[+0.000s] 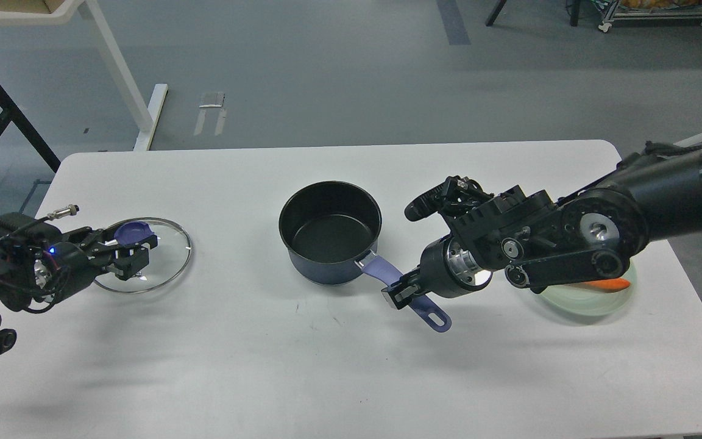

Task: Open pot lid
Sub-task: 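Move the lid beside the pot and set it on the table, then release the lid knob and release the saucepan handle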

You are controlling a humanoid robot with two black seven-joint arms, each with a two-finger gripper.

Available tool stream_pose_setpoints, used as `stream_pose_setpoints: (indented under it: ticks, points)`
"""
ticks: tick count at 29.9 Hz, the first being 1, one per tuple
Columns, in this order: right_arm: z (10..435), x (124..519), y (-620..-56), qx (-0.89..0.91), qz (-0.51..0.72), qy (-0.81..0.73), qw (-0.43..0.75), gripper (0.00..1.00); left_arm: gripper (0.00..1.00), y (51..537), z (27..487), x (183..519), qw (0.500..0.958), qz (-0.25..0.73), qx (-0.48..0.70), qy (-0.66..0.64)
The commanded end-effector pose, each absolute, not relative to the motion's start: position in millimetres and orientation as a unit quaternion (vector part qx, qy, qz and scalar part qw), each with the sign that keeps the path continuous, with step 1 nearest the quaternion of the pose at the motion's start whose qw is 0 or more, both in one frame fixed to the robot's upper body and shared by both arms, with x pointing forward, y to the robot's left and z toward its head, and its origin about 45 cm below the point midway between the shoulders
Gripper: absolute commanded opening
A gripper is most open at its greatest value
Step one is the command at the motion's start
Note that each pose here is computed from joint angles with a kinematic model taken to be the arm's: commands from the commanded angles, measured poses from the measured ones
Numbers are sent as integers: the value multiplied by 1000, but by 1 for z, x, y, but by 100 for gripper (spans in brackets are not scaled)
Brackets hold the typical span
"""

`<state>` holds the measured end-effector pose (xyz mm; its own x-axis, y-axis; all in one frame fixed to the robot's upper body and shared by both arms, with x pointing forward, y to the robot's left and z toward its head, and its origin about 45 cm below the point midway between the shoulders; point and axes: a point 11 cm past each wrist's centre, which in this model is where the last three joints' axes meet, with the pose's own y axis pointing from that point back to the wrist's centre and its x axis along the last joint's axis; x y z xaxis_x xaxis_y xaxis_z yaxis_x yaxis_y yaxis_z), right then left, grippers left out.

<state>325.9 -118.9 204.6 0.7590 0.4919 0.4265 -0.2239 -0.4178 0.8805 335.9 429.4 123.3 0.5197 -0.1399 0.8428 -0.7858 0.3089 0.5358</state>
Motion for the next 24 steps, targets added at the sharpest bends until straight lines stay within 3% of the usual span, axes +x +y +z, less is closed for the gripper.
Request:
stream_pose_setpoints:
  ticks: [1, 3, 6, 18, 22, 24]
  points:
    - [205, 327, -120, 772, 336, 85, 533, 19, 52, 426, 119, 338, 688, 240, 537, -426]
    - [205, 327, -120, 772, 336, 85, 533, 19, 58, 427, 120, 339, 688, 250, 535, -421]
    - [205, 327, -120, 772, 336, 85, 533, 20, 86, 428, 122, 340, 689, 263, 533, -414]
    - [205, 327, -120, 772, 335, 84, 533, 22, 94, 430, 130, 346, 686, 273, 531, -416]
    - [206, 327, -119, 775, 334, 80, 531, 34, 98, 431, 152, 366, 683, 339, 508, -401]
    - [207, 332, -118, 775, 337, 74, 530, 48, 99, 433, 173, 383, 680, 397, 484, -381]
